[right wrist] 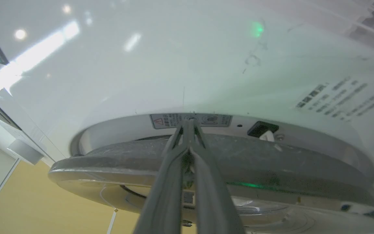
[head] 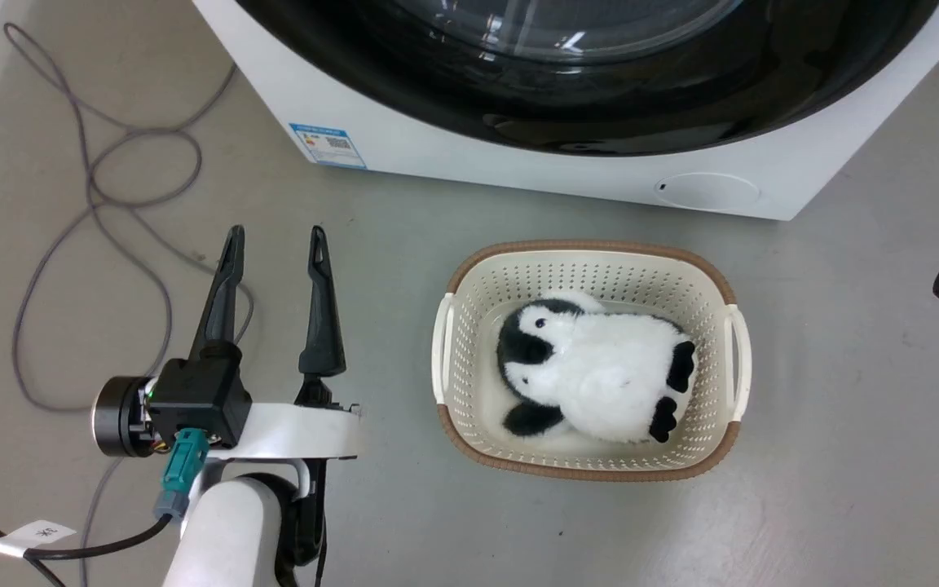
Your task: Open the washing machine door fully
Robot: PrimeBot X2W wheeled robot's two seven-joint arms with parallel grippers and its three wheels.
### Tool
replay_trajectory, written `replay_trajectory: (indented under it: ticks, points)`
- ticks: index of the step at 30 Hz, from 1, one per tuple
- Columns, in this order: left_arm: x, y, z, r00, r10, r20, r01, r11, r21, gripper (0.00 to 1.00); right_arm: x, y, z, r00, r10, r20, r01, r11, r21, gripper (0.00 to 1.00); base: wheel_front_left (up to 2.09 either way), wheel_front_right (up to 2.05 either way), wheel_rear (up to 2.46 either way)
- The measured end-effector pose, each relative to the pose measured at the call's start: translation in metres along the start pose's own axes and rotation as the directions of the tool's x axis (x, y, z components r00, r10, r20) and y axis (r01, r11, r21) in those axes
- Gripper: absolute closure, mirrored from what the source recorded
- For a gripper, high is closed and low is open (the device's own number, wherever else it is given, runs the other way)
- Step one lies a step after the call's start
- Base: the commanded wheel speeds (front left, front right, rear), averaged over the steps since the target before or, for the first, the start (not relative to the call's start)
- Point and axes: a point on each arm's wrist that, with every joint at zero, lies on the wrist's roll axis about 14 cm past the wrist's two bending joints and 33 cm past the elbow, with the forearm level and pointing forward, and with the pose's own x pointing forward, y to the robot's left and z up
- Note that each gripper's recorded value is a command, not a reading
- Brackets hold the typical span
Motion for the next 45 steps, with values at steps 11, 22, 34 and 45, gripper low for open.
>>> replay_trajectory:
  ticks: [11, 22, 34, 45]
  points:
    - [0.006, 0.000, -0.001, 1.000, 0.007, 0.016, -0.007, 1.000, 0.000, 0.00, 0.012, -0.006, -0.015, 0.993, -0.003, -0.122, 0.012, 0.997, 0.076, 1.00, 0.00, 0.00, 0.00]
    - [0.004, -0.002, 0.012, 0.999, 0.001, 0.050, -0.001, 1.000, -0.010, 0.00, -0.007, 0.007, -0.038, 0.959, 0.011, -0.285, 0.000, 0.999, 0.039, 1.00, 0.00, 0.00, 0.00]
    - [-0.012, -0.003, 0.026, 0.997, -0.011, 0.074, 0.012, 1.000, -0.023, 0.00, -0.063, 0.009, -0.075, 0.907, -0.005, -0.422, 0.008, 1.000, 0.004, 1.00, 0.00, 0.00, 0.00]
    - [-0.029, -0.005, 0.035, 0.996, -0.035, 0.086, 0.037, 0.999, -0.023, 0.00, -0.119, 0.008, -0.109, 0.850, -0.017, -0.526, 0.006, 1.000, -0.023, 1.00, 0.00, 0.00, 0.00]
